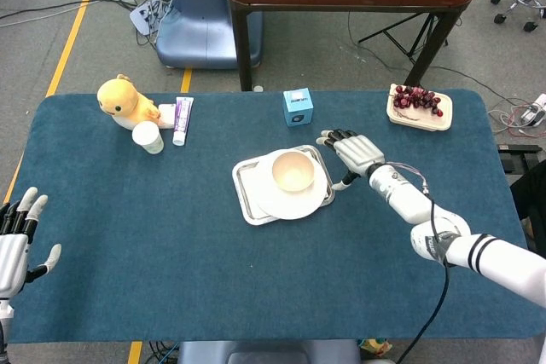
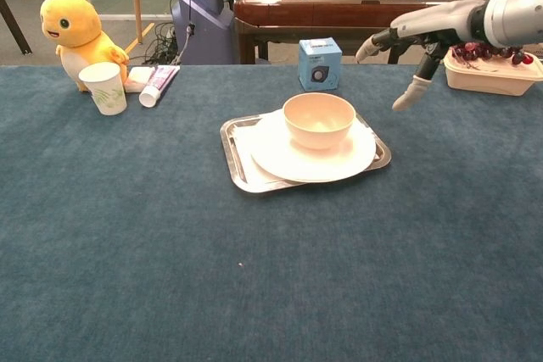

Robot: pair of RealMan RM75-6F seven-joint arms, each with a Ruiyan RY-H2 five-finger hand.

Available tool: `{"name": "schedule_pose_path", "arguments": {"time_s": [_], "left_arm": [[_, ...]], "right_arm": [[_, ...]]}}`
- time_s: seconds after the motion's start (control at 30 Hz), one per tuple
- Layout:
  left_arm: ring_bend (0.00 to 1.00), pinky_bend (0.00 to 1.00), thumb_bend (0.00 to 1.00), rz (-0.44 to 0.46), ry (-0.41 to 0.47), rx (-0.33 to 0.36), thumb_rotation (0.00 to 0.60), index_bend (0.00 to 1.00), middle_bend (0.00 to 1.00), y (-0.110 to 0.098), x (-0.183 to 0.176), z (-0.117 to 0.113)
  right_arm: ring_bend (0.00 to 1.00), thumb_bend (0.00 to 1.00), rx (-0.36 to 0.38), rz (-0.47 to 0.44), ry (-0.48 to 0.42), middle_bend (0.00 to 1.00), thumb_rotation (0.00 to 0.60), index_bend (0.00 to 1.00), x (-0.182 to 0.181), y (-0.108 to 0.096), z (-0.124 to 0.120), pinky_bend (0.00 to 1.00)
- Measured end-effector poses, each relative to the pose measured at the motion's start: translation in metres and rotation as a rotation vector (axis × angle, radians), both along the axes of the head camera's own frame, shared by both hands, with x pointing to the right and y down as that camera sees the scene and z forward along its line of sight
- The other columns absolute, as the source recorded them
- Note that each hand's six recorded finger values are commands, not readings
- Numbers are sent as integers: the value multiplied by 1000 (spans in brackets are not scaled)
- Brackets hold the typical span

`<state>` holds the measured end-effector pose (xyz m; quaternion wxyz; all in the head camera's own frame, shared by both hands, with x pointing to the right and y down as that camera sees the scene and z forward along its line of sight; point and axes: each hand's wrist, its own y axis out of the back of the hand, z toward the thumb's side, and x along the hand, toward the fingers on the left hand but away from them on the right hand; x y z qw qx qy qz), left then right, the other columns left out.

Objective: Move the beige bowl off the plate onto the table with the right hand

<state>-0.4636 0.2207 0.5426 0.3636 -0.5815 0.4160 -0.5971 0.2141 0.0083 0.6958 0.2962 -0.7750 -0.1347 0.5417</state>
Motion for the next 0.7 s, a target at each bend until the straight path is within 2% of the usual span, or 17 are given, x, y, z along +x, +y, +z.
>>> {"name": "schedule_pose_path", "arguments": {"time_s": [0.7], "left_arm": [[0, 0, 325, -14, 14, 9, 600, 0, 0, -2, -5, -4]], "right_arm": [[0, 44, -72, -58, -8, 8, 600, 7, -55, -3, 31, 46]]}}
